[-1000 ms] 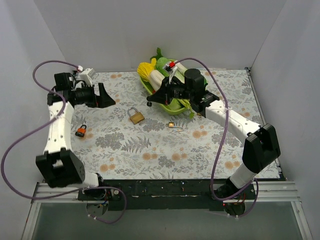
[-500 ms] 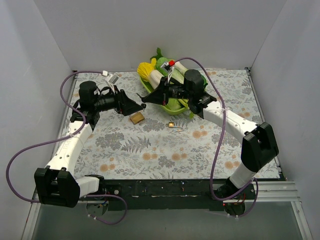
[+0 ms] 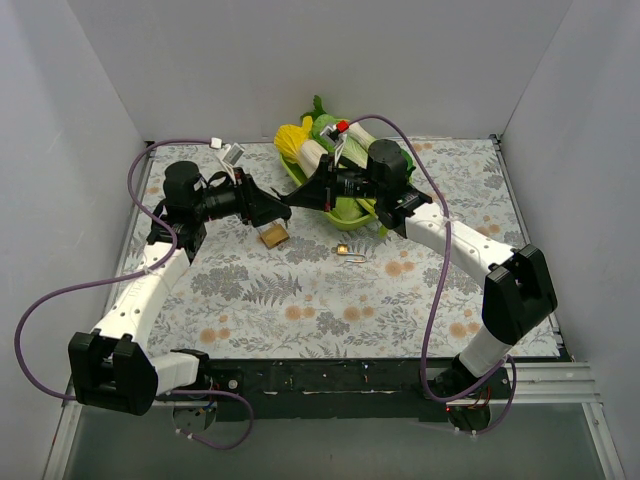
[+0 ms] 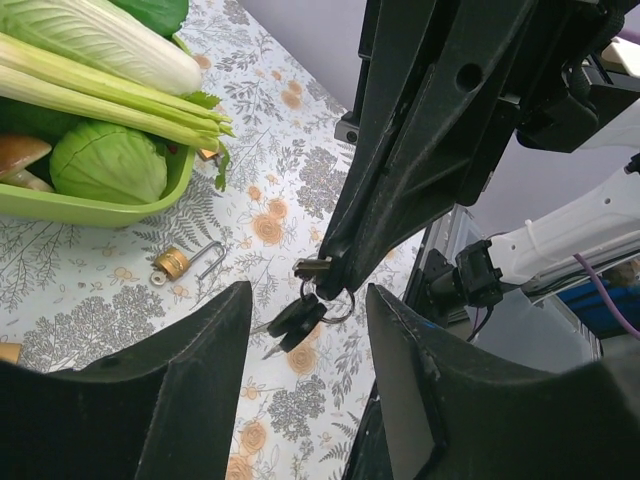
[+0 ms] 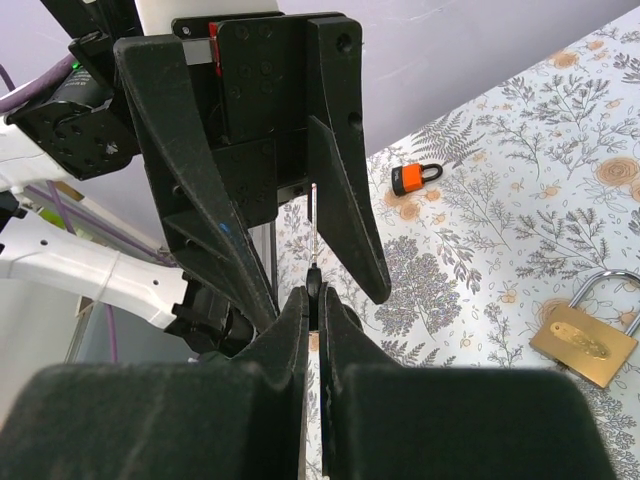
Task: Lock with the key
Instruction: Place the key at the center of the board.
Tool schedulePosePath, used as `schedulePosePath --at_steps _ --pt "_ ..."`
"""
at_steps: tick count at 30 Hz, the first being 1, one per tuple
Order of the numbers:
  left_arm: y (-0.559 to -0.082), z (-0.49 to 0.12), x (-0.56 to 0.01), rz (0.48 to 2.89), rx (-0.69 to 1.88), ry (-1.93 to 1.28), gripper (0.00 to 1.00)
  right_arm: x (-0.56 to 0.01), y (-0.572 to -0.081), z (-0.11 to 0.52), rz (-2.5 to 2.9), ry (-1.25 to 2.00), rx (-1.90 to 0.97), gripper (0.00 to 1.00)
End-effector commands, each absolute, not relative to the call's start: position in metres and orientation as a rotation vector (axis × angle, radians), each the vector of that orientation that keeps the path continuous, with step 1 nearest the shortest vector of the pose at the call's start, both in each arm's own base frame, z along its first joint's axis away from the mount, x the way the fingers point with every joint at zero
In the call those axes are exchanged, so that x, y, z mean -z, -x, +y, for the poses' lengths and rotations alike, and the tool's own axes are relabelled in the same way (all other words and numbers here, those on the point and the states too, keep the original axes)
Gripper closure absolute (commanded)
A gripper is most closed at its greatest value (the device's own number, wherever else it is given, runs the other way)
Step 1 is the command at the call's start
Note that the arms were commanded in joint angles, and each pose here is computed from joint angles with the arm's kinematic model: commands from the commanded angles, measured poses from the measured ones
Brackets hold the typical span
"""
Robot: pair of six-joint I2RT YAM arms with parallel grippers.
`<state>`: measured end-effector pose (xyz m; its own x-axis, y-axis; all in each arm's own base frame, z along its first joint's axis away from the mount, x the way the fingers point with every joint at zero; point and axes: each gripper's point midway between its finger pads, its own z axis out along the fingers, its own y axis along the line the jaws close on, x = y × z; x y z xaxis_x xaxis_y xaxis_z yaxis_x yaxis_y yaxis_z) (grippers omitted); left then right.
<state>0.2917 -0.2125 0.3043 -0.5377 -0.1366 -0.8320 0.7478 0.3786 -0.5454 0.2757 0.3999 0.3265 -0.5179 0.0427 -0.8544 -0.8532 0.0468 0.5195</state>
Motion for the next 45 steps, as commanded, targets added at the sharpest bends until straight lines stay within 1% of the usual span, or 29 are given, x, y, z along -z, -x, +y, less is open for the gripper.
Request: schedulePosePath --at_steps 1,2,3,6,12,16,17,18,21,22,23,24,26,27,29,30,31,33,34,35,37,38,42,44,45 --pt "-0.291 -0.214 -0.308 1.744 1.292 -0.546 0.53 -0.351 -0.266 0.396 1.506 0.857 -1.575 0.99" --pt "-0.292 -0.214 -0.307 1.746 1.293 -0.545 0.55 -0.351 -0.266 0.397 1.509 0.856 -1.573 0.99" --pt "-0.29 -0.215 -0.306 1.748 1.297 -0.546 0.6 -0.351 -0.267 0.396 1.507 0.856 -1.567 0.99" --pt "-0.29 -0.214 -0.304 1.749 1.291 -0.539 0.67 -0.353 -0.266 0.396 1.504 0.855 -1.566 0.99" --pt "-0.294 -0.213 -0.304 1.747 1.27 -0.517 0.68 -0.353 -0.264 0.397 1.503 0.86 -1.571 0.99" --pt "-0.297 -0.212 -0.306 1.747 1.262 -0.498 0.88 -0.353 -0.263 0.398 1.503 0.862 -1.574 0.99" --pt "-0.297 -0.212 -0.306 1.75 1.26 -0.486 0.99 -0.354 -0.263 0.397 1.501 0.861 -1.573 0.99" --pt "-0.3 -0.21 -0.307 1.75 1.243 -0.468 1.0 -0.351 -0.263 0.398 1.509 0.861 -1.575 0.99" --pt "-0.305 -0.205 -0.298 1.804 1.2 -0.416 1.0 -0.349 -0.265 0.398 1.519 0.855 -1.565 0.99" --pt "-0.304 -0.204 -0.292 1.84 1.197 -0.392 1.0 -0.346 -0.268 0.397 1.545 0.835 -1.552 0.96" --pt "-0.304 -0.202 -0.291 1.852 1.187 -0.379 1.0 -0.343 -0.269 0.397 1.554 0.833 -1.542 0.88" --pt "-0.303 -0.199 -0.289 1.859 1.168 -0.376 1.0 -0.342 -0.27 0.396 1.554 0.838 -1.523 0.67" --pt "-0.302 -0.19 -0.284 1.894 1.13 -0.343 1.0 -0.336 -0.275 0.394 1.59 0.824 -1.483 0.5" --pt "-0.302 -0.184 -0.282 1.903 1.098 -0.349 1.0 -0.334 -0.279 0.39 1.593 0.827 -1.447 0.34" --pt "-0.305 -0.162 -0.273 1.964 1.045 -0.285 1.0 -0.329 -0.287 0.386 1.63 0.796 -1.393 0.25" --pt "-0.307 -0.152 -0.269 1.987 1.018 -0.267 1.0 -0.328 -0.293 0.381 1.636 0.782 -1.371 0.22" --pt "-0.303 -0.14 -0.254 2.051 0.97 -0.275 1.0 -0.327 -0.297 0.379 1.639 0.779 -1.353 0.21" --pt "-0.311 -0.118 -0.241 2.123 0.87 -0.267 1.0 -0.324 -0.302 0.374 1.656 0.775 -1.332 0.2" --pt "-0.306 -0.099 -0.223 2.202 0.791 -0.287 1.0 -0.322 -0.303 0.373 1.654 0.787 -1.317 0.19" --pt "-0.31 -0.085 -0.218 2.246 0.705 -0.282 1.0 -0.321 -0.303 0.372 1.656 0.796 -1.312 0.2" --pt "-0.301 -0.061 -0.193 2.378 0.641 -0.262 1.0 -0.317 -0.302 0.37 1.665 0.815 -1.305 0.19" --pt "-0.302 -0.044 -0.183 2.422 0.53 -0.287 1.0 -0.316 -0.302 0.37 1.657 0.832 -1.296 0.19" --pt "-0.295 -0.003 -0.155 2.587 0.31 -0.305 1.0 -0.308 -0.296 0.369 1.663 0.883 -1.299 0.19" --pt "-0.291 0.007 -0.137 2.685 0.266 -0.29 1.0 -0.305 -0.295 0.37 1.665 0.897 -1.301 0.19" --pt "-0.287 0.019 -0.128 2.746 0.189 -0.27 1.0 -0.304 -0.294 0.369 1.66 0.911 -1.3 0.19"
